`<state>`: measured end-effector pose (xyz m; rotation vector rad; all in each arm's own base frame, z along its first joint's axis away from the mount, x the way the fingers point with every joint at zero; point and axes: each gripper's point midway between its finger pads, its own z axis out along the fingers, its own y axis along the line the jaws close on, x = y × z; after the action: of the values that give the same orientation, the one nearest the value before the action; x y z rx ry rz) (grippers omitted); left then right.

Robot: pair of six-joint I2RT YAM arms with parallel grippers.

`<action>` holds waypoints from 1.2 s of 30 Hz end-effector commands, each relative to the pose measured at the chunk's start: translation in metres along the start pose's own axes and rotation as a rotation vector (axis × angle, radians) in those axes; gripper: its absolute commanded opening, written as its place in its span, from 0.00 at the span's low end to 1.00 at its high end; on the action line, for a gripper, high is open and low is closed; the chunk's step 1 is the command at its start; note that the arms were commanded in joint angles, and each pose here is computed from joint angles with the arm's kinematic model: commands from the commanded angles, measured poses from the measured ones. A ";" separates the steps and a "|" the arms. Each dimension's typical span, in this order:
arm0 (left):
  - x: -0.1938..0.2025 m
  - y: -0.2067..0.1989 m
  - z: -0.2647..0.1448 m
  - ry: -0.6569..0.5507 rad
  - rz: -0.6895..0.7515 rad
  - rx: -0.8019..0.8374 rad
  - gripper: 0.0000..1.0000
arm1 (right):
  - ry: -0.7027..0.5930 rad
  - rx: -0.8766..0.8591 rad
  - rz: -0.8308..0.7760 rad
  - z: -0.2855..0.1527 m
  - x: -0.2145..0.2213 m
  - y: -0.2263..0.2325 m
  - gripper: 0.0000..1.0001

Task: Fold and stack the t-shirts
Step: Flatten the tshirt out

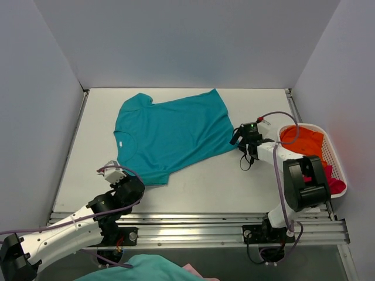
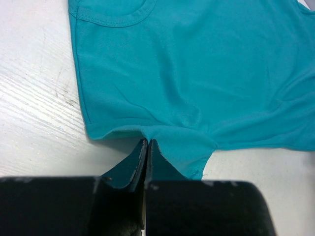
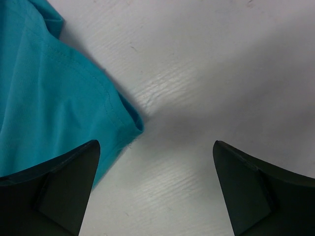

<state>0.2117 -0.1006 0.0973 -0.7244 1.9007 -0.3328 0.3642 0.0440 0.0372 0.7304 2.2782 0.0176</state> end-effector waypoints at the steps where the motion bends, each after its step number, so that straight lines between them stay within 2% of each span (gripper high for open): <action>1: -0.004 0.005 0.000 -0.012 0.033 -0.021 0.02 | 0.029 -0.110 0.052 0.006 -0.004 0.036 0.94; 4: -0.004 0.006 0.000 -0.013 0.037 -0.029 0.02 | 0.052 -0.105 0.047 0.016 0.004 0.041 0.92; 8: -0.005 0.007 0.000 -0.016 0.031 -0.028 0.02 | 0.077 -0.121 0.032 0.025 0.015 0.048 0.84; 11: -0.006 0.008 0.000 -0.020 0.027 -0.026 0.02 | 0.084 -0.117 0.012 0.030 0.022 0.050 0.71; 12: -0.007 0.007 0.000 -0.022 0.025 -0.025 0.02 | 0.087 -0.117 0.002 0.032 0.024 0.049 0.53; 14: -0.007 0.008 0.000 -0.022 0.026 -0.028 0.02 | 0.094 -0.121 -0.002 0.034 0.027 0.050 0.29; 15: -0.007 0.007 0.000 -0.023 0.026 -0.028 0.02 | 0.095 -0.118 -0.002 0.035 0.028 0.049 0.04; 16: -0.006 0.008 0.001 -0.022 0.030 -0.031 0.02 | 0.099 -0.112 -0.005 0.035 0.029 0.048 0.00; 19: -0.008 0.007 0.001 -0.027 0.028 -0.036 0.02 | 0.070 -0.100 -0.011 0.027 0.024 0.044 0.00; 20: -0.008 0.007 0.001 -0.029 0.032 -0.039 0.02 | 0.015 -0.092 -0.008 0.017 0.010 0.045 0.00; 24: -0.026 -0.009 -0.008 -0.044 0.068 -0.027 0.02 | -0.160 -0.099 -0.049 -0.041 -0.030 0.062 0.00; 25: -0.044 -0.023 -0.015 -0.071 0.044 -0.011 0.02 | -0.190 -0.105 -0.055 -0.058 -0.041 0.068 0.00; 27: -0.058 -0.027 -0.026 -0.087 0.063 -0.009 0.02 | -0.305 -0.173 -0.028 -0.109 -0.075 0.079 0.00; 28: -0.072 -0.038 -0.037 -0.099 0.057 0.019 0.02 | -0.372 -0.269 0.003 -0.152 -0.095 0.093 0.00; 30: -0.088 -0.049 -0.050 -0.109 0.035 0.059 0.02 | -0.431 -0.386 0.003 -0.197 -0.111 0.102 0.00; 31: -0.095 -0.054 -0.058 -0.105 0.041 0.079 0.02 | -0.493 -0.494 0.044 -0.240 -0.128 0.101 0.00; 32: -0.113 -0.069 -0.070 -0.109 0.005 0.123 0.02 | -0.529 -0.554 0.037 -0.261 -0.136 0.100 0.00; 34: -0.135 -0.084 -0.085 -0.120 0.040 0.179 0.02 | -0.637 -0.732 0.083 -0.326 -0.156 0.090 0.00; 35: -0.160 -0.101 -0.102 -0.131 0.000 0.234 0.02 | -0.678 -0.786 0.087 -0.347 -0.162 0.086 0.00; 36: -0.172 -0.108 -0.110 -0.142 0.050 0.261 0.02 | -0.742 -0.842 0.079 -0.371 -0.171 0.081 0.00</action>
<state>0.2047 -0.1064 0.2780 -0.6180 1.7435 -0.5183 0.2919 0.1093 0.3849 0.3872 1.4995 0.5658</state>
